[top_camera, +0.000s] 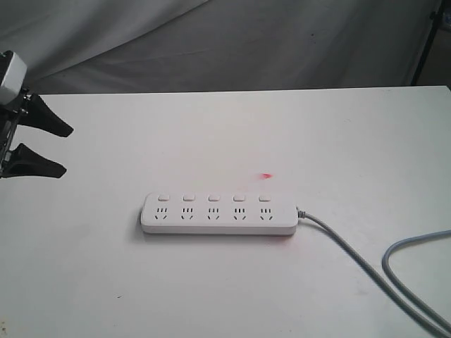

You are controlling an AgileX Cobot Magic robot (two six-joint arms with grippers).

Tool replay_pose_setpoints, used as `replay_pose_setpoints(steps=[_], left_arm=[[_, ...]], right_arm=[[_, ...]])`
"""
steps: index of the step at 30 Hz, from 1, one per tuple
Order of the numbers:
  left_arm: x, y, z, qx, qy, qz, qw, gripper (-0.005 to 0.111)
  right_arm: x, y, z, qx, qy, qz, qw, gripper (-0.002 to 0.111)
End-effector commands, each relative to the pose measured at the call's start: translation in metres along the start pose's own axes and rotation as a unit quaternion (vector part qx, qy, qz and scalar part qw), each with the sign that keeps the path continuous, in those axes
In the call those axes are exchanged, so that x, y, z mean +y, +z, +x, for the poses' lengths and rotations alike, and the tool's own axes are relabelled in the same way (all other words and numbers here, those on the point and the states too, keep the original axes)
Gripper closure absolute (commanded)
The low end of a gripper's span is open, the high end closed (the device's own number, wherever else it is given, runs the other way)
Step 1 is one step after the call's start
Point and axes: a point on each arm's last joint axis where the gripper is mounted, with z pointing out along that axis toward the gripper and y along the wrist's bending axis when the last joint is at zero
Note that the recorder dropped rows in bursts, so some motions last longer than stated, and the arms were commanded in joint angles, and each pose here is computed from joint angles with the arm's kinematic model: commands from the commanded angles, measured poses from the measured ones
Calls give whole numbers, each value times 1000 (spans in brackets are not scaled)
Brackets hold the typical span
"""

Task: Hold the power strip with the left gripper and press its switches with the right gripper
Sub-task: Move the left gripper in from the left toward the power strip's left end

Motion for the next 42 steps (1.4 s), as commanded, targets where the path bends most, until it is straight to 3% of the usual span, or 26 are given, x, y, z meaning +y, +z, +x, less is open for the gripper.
replay_pose_setpoints(steps=[1, 8, 14, 32, 42], left_arm=[[0, 7, 5, 0, -3, 17, 1000, 32], [3, 16, 6, -22, -18, 18, 999, 32], [1, 32, -9, -33, -5, 35, 999, 32], [-15, 103, -34, -33, 26, 133, 990, 32], [-8, 119, -22, -36, -6, 104, 994, 32]], right_arm=[[-1, 0, 1, 0, -1, 5, 1000, 108], [-1, 0, 1, 0, -1, 5, 1000, 108], [-1, 0, 1, 0, -1, 5, 1000, 108], [-1, 0, 1, 0, -1, 5, 1000, 108], [-1, 0, 1, 0, -1, 5, 1000, 108]])
